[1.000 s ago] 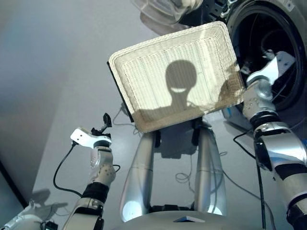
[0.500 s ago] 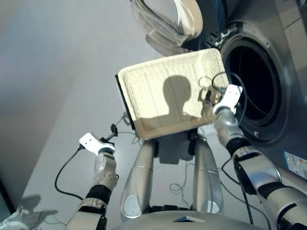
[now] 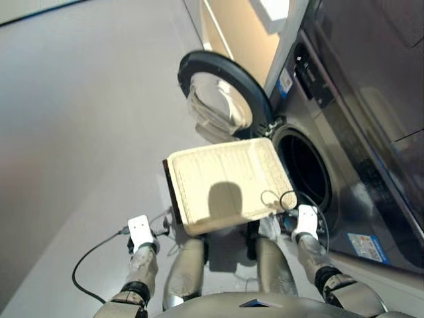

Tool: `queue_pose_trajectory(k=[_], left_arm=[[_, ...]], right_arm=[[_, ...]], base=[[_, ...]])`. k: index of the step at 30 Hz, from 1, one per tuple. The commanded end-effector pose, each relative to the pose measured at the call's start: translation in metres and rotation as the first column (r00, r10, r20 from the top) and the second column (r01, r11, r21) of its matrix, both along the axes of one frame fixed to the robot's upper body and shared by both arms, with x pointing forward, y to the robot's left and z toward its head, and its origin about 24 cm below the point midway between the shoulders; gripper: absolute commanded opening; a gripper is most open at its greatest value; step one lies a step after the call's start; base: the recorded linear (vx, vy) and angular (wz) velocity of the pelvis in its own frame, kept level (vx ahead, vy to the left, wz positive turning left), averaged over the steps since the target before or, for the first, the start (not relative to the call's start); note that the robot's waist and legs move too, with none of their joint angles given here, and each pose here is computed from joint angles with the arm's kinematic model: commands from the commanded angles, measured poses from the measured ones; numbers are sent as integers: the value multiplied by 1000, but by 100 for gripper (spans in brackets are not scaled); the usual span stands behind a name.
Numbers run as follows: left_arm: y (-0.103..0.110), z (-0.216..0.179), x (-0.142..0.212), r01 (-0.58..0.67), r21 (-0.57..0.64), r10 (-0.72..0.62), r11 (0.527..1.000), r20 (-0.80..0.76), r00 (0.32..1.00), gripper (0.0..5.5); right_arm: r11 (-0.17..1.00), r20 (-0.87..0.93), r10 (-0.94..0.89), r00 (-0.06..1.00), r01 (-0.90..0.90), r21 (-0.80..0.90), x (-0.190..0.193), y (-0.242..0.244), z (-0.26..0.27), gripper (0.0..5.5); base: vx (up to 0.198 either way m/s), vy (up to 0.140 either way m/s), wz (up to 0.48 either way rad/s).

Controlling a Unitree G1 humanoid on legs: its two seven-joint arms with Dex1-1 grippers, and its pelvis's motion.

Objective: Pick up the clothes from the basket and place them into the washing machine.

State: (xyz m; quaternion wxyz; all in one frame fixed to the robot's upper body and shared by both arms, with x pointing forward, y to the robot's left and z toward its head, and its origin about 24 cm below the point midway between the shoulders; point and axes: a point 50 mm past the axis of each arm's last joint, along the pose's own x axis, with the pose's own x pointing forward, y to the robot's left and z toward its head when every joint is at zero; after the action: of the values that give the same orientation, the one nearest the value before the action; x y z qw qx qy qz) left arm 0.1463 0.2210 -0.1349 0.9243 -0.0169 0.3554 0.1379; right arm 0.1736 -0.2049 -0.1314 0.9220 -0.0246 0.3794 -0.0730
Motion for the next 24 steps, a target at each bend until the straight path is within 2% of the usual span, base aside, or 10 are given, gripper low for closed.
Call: queue_pose_trajectory(k=[1,8,18,24], left_arm=[[-2,-4,-8,62,38,-61,997,-41,997,550],[-8,-11,-26,106,22,-104,994,-90,990,550],[-15,-18,-39,173,9,-170,985,-157,973,550],[-15,-18,-38,166,10,-162,986,-154,975,550]], right_arm=[[997,-9,71,997,-72,-19,-5,3,-2,550],[999,-65,50,997,-49,21,-32,5,-12,550],[995,-115,101,988,-103,-4,-41,10,-17,550],[994,-103,106,989,-107,-3,-37,14,-16,550]], base=[[75,-3,31],[36,-2,-1],[29,-5,-13],[0,0,0]])
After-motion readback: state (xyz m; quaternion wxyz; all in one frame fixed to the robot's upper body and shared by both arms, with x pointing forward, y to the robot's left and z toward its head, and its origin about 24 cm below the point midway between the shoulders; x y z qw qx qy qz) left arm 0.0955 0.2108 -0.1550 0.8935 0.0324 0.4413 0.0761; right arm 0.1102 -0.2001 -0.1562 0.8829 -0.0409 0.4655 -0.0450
